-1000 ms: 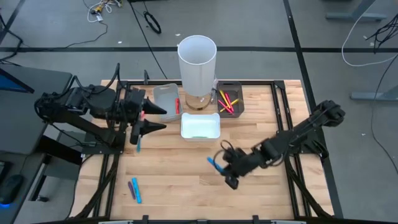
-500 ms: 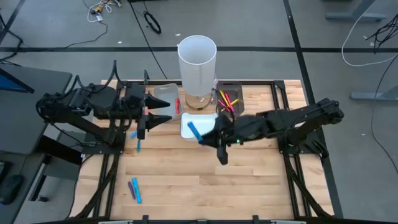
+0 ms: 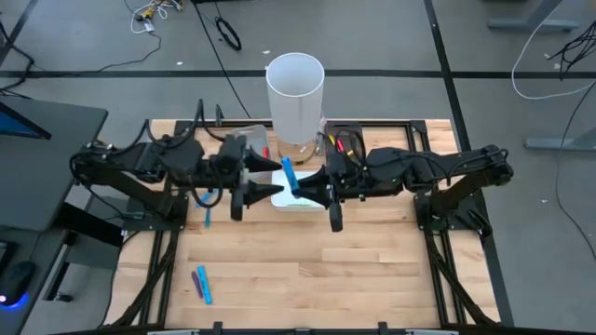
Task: Pick & Place Markers
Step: Put the bottom right blue highlighter pen into the gray bin
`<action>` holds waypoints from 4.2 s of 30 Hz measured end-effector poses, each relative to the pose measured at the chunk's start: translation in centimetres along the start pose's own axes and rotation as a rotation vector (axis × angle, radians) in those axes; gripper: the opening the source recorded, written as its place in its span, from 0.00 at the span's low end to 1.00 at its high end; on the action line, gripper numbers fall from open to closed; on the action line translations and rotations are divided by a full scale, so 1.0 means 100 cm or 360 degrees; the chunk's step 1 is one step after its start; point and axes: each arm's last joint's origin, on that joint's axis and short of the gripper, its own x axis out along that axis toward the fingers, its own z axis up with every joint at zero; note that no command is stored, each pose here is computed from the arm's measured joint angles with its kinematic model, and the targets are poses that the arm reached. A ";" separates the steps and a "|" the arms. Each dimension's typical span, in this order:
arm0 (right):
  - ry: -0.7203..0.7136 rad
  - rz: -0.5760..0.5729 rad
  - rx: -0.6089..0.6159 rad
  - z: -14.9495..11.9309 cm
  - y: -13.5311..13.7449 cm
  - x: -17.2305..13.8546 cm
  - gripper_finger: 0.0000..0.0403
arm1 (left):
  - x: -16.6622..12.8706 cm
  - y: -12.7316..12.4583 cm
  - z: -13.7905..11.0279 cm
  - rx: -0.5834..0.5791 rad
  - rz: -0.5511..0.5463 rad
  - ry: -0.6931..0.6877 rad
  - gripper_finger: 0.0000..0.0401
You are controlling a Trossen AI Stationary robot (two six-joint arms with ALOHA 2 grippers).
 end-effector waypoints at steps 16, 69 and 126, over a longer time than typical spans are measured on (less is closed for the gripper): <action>0.0080 0.0115 -0.0020 -0.017 0.015 0.019 0.11 | 0.042 -0.003 -0.014 -0.0045 -0.0158 0.0034 0.66; 0.0016 -0.0430 -0.0505 -0.007 0.012 -0.009 0.59 | 0.000 0.011 0.008 -0.0239 0.0187 -0.0141 0.16; 0.0599 -0.0716 -0.0716 -0.014 -0.042 -0.051 0.59 | -0.020 0.254 -0.051 -0.1778 0.1756 0.1012 0.16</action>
